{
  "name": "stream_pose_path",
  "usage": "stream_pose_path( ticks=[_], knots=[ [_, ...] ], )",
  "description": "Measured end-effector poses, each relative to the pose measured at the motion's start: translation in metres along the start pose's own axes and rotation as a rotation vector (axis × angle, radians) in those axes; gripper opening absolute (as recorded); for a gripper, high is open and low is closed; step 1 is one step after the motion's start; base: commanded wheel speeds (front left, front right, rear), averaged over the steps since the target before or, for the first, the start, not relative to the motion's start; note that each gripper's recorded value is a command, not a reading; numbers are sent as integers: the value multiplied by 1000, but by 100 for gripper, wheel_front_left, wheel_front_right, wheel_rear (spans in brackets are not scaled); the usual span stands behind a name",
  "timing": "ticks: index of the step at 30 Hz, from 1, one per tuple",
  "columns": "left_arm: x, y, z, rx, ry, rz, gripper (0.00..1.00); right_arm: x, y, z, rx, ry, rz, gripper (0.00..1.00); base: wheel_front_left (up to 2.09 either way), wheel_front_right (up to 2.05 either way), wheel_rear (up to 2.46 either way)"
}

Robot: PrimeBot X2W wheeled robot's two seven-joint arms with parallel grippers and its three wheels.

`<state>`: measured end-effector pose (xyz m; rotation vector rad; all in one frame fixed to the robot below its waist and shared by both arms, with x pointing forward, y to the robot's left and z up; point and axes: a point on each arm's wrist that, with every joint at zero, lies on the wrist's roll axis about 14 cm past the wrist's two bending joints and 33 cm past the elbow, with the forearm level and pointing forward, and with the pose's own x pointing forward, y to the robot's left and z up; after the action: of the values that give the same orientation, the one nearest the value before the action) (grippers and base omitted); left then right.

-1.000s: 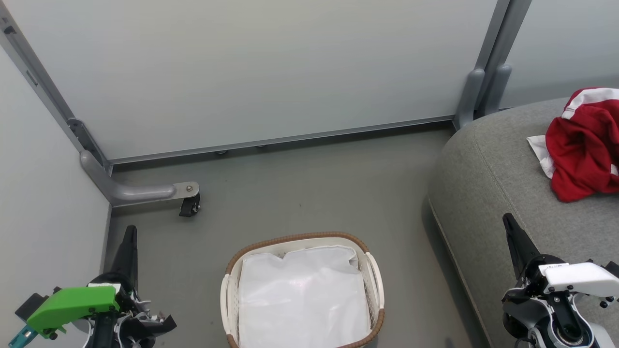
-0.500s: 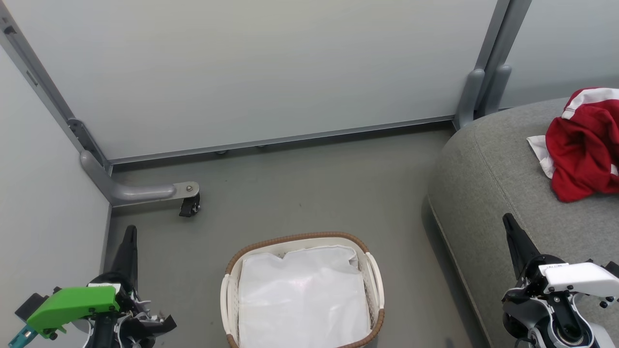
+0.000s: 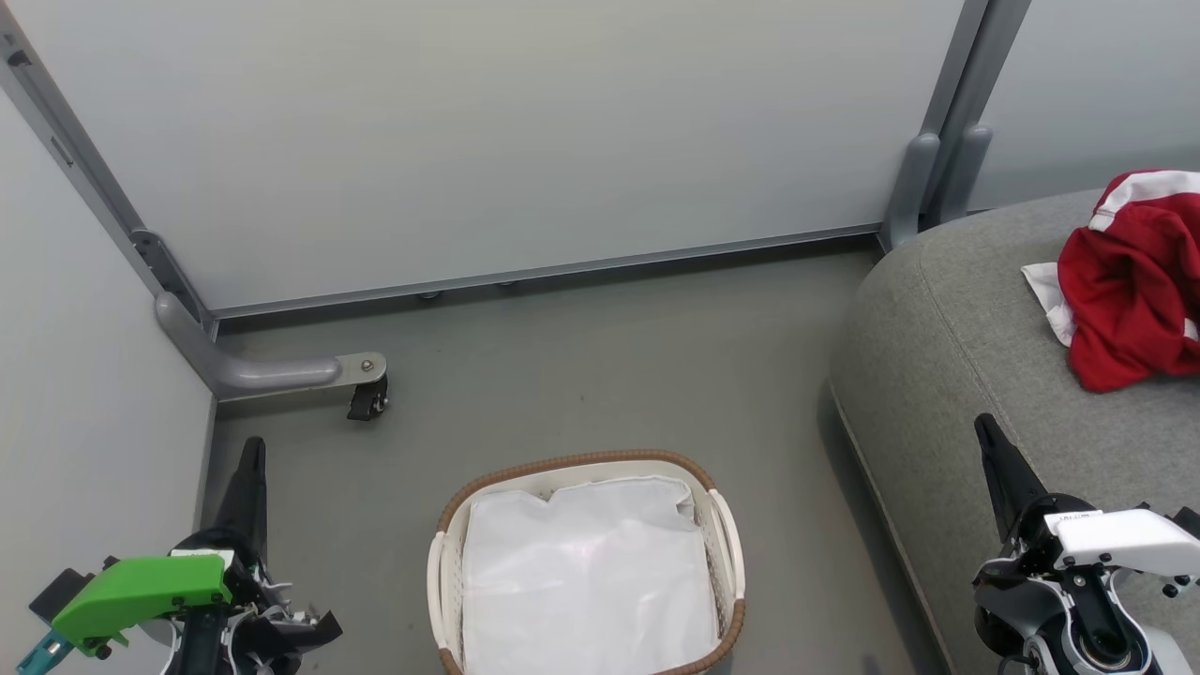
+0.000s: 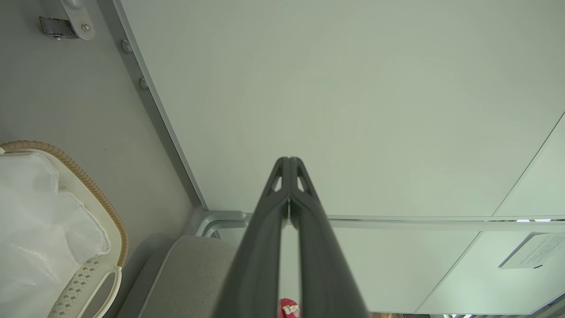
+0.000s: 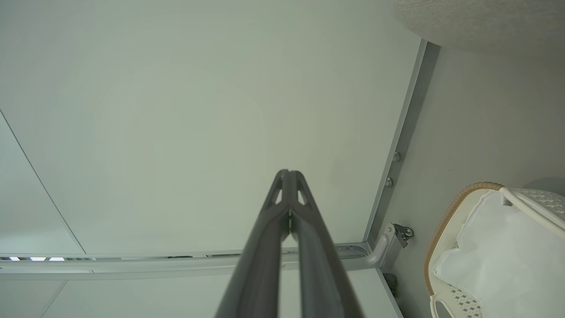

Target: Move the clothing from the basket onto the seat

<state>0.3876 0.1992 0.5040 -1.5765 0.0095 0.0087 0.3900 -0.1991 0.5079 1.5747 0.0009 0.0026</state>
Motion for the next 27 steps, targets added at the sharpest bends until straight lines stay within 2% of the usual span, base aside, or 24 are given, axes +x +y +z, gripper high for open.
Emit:
stream_pose_path(
  ticks=[27],
  knots=[
    [0, 0, 0, 0, 0, 0, 0, 0, 0, 0, 0, 0, 0, 0, 0, 0, 0]
  ],
)
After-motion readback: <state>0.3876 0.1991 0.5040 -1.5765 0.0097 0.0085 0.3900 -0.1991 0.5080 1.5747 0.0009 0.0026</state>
